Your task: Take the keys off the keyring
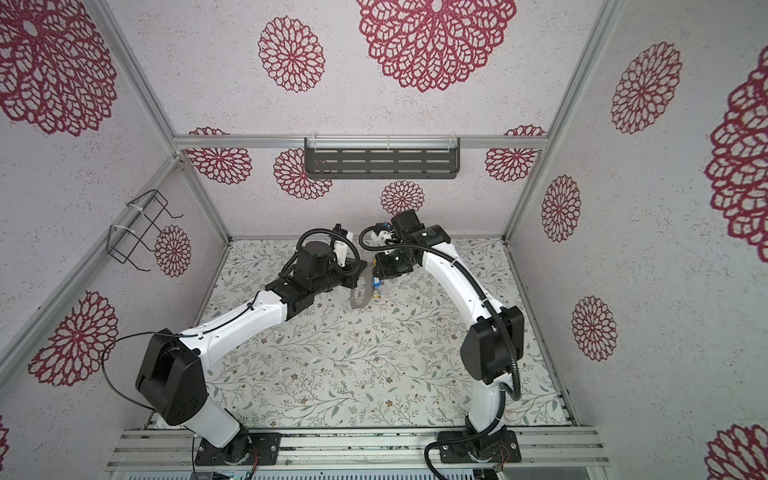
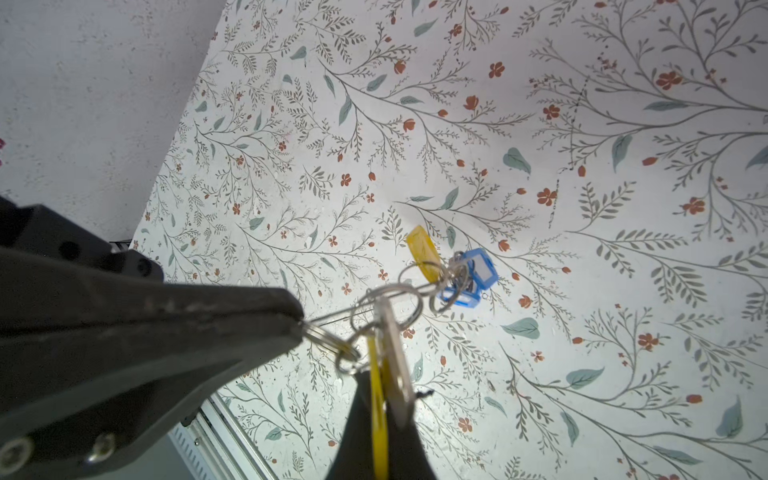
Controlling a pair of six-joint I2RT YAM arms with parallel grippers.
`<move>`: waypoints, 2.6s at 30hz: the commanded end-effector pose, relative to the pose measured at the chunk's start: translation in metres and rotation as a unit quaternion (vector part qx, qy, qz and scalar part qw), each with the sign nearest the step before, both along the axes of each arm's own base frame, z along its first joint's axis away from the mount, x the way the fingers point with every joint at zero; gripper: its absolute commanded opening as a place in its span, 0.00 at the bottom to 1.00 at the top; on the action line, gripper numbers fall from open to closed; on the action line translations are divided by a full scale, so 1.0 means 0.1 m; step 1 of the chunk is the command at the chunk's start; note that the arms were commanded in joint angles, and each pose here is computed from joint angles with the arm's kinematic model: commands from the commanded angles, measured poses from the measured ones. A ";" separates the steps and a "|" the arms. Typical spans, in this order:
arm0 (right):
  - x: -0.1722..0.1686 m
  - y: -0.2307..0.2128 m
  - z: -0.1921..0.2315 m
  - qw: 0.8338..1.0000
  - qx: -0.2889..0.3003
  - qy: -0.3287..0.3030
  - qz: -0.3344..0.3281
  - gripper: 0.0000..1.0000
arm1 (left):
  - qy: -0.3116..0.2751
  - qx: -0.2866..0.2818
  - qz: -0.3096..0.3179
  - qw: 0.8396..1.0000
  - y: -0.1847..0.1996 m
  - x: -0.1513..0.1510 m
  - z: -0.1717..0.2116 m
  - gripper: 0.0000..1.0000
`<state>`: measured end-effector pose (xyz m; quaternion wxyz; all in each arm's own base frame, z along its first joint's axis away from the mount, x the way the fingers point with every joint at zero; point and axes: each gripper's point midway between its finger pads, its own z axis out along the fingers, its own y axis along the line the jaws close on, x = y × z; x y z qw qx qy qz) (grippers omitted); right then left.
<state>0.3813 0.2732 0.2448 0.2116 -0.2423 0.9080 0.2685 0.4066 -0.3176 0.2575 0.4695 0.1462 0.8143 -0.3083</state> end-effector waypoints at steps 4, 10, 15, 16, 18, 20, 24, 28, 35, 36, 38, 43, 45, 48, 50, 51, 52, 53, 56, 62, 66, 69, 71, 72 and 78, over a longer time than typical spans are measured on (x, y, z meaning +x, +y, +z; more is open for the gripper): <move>-0.05 0.16 0.77 0.981 0.125 -0.147 0.023 0.00 | -0.010 0.000 -0.015 1.000 -0.12 -0.02 0.03 0.00; 0.15 -0.17 0.97 0.949 0.096 -0.290 -0.083 0.00 | -0.004 -0.013 -0.028 1.000 -0.22 -0.09 0.03 0.00; 0.10 -0.21 0.66 0.959 0.036 -0.276 -0.054 0.00 | -0.005 -0.022 -0.033 0.999 -0.25 -0.12 0.09 0.00; 0.08 -0.20 0.61 0.961 0.028 -0.272 -0.044 0.00 | -0.005 -0.025 -0.033 0.999 -0.24 -0.12 0.11 0.00; 0.05 -0.20 0.52 0.964 0.014 -0.265 -0.025 0.00 | -0.007 -0.029 -0.028 0.999 -0.22 -0.13 0.17 0.15; 0.03 -0.20 0.51 0.964 0.007 -0.267 -0.014 0.00 | -0.010 -0.032 -0.015 0.999 -0.12 -0.11 0.23 0.31; -0.01 -0.17 0.56 0.961 0.012 -0.277 0.011 0.00 | -0.008 -0.066 0.011 0.998 0.19 -0.06 0.35 0.50; -0.10 -0.08 0.58 0.958 0.029 -0.280 0.053 0.00 | -0.007 -0.109 0.012 0.994 0.50 -0.03 0.44 0.49; -0.22 0.02 0.60 0.953 0.058 -0.277 0.109 0.00 | -0.014 -0.088 -0.072 0.993 0.54 -0.04 0.34 0.51; -0.24 0.04 0.60 0.953 0.063 -0.274 0.116 0.00 | -0.027 -0.081 -0.095 0.992 0.49 -0.07 0.31 0.51; -0.26 0.06 0.61 0.952 0.069 -0.269 0.127 0.00 | -0.052 -0.083 -0.141 0.985 0.40 -0.13 0.25 0.52; -0.30 0.07 0.60 0.951 0.069 -0.262 0.147 0.00 | -0.086 -0.055 -0.186 0.977 0.28 -0.08 0.01 0.52; -0.32 0.07 0.60 0.951 0.070 -0.261 0.151 0.00 | -0.087 -0.051 -0.186 0.977 0.26 -0.01 -0.06 0.51; -0.33 0.08 0.61 0.951 0.075 -0.259 0.153 0.00 | -0.087 -0.059 -0.193 0.975 0.15 -0.01 -0.10 0.49; -0.32 0.07 0.60 0.951 0.073 -0.258 0.152 0.00 | -0.093 -0.069 -0.199 0.973 0.07 -0.06 -0.06 0.50; -0.31 0.06 0.61 0.951 0.073 -0.258 0.151 0.00 | -0.097 -0.074 -0.201 0.972 0.02 -0.09 -0.02 0.51; -0.31 0.06 0.59 0.952 0.072 -0.256 0.151 0.00 | -0.103 -0.079 -0.203 0.970 -0.02 -0.14 0.02 0.52; -0.31 0.06 0.60 0.952 0.074 -0.256 0.151 0.00 | -0.110 -0.085 -0.207 0.969 -0.06 -0.18 0.06 0.54; -0.30 0.03 0.59 0.952 0.074 -0.255 0.150 0.00 | -0.119 -0.107 -0.217 0.963 -0.13 -0.29 0.20 0.57; -0.32 0.01 0.60 0.953 0.073 -0.254 0.150 0.00 | -0.109 -0.132 -0.245 0.954 -0.17 -0.41 0.33 0.50; -0.33 0.00 0.58 0.954 0.074 -0.250 0.151 0.00 | -0.104 -0.138 -0.250 0.953 -0.17 -0.44 0.35 0.48; -0.34 0.01 0.58 0.954 0.077 -0.246 0.154 0.00 | -0.108 -0.141 -0.252 0.951 -0.17 -0.45 0.39 0.48; -0.34 0.03 0.58 0.954 0.081 -0.244 0.155 0.00 | -0.104 -0.141 -0.254 0.951 -0.18 -0.43 0.39 0.45; -0.35 0.03 0.58 0.954 0.082 -0.243 0.155 0.00 | -0.099 -0.141 -0.254 0.952 -0.18 -0.42 0.36 0.43; -0.34 0.03 0.58 0.955 0.083 -0.240 0.153 0.00 | -0.086 -0.150 -0.258 0.951 -0.21 -0.40 0.35 0.29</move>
